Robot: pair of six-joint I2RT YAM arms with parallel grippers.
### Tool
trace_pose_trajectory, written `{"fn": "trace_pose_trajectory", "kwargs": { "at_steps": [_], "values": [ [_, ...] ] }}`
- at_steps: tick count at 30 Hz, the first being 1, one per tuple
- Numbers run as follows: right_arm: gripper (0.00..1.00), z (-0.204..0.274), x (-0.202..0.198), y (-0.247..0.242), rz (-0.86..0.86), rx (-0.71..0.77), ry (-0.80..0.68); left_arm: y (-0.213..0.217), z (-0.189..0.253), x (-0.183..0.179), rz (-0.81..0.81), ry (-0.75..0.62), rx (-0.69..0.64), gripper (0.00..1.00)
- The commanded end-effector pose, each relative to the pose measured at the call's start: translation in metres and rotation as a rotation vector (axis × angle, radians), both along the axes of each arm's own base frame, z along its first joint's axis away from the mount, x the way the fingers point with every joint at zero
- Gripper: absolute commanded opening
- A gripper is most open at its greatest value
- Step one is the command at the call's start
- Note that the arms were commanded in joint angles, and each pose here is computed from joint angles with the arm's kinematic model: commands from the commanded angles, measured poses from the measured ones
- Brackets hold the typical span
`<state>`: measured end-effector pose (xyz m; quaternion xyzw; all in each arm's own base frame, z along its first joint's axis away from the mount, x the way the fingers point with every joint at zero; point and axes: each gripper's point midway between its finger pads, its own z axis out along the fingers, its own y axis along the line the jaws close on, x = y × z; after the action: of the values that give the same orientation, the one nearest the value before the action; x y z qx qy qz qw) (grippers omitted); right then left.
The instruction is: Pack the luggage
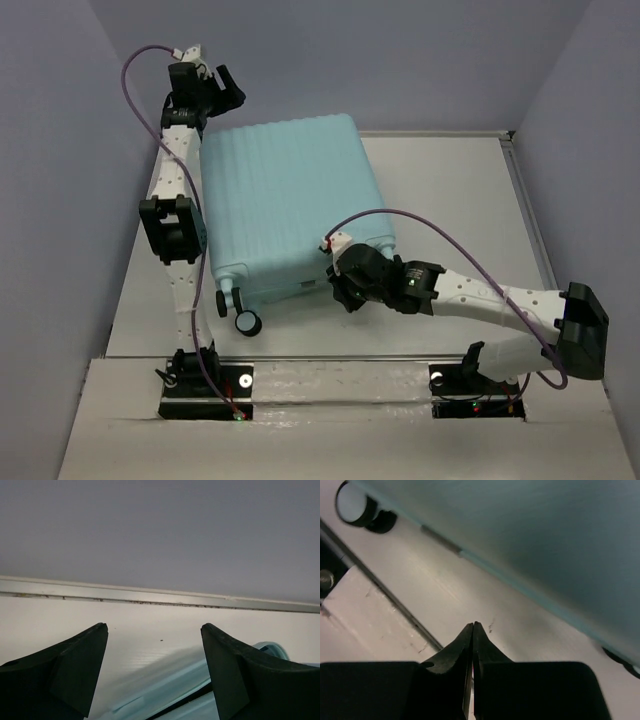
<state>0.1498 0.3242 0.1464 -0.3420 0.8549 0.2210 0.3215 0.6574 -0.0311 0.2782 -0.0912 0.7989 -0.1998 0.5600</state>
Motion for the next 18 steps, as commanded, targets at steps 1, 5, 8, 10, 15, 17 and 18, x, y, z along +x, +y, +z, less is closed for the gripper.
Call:
{"fn": "trace_pose_trajectory", "kwargs": {
  "at_steps": [1, 5, 8, 10, 15, 17, 18],
  "values": [
    [0.07, 0.031, 0.063, -0.022, -0.240, 0.053, -0.132, -0.033, -0.006, 0.008, -0.162, -0.047, -0.007, 0.86],
    [0.07, 0.043, 0.100, -0.037, -0.318, 0.090, -0.175, -0.054, -0.055, -0.010, -0.241, 0.057, -0.017, 0.78],
    [0.07, 0.044, 0.137, -0.049, -0.370, 0.121, -0.171, -0.059, -0.067, -0.031, -0.279, 0.081, -0.020, 0.73],
    [0.07, 0.047, 0.152, -0.051, -0.384, 0.141, -0.174, -0.056, -0.079, -0.058, -0.248, 0.117, -0.023, 0.72],
    [0.07, 0.064, 0.207, -0.026, -0.343, 0.267, -0.164, -0.029, -0.108, -0.121, -0.034, 0.218, -0.041, 0.67],
    [0.07, 0.093, 0.229, -0.005, -0.295, 0.328, -0.194, -0.021, -0.118, -0.161, 0.019, 0.269, -0.029, 0.66],
    [0.07, 0.076, 0.238, 0.010, -0.266, 0.314, -0.157, -0.019, -0.121, -0.175, 0.041, 0.284, -0.035, 0.66]
  ]
}}
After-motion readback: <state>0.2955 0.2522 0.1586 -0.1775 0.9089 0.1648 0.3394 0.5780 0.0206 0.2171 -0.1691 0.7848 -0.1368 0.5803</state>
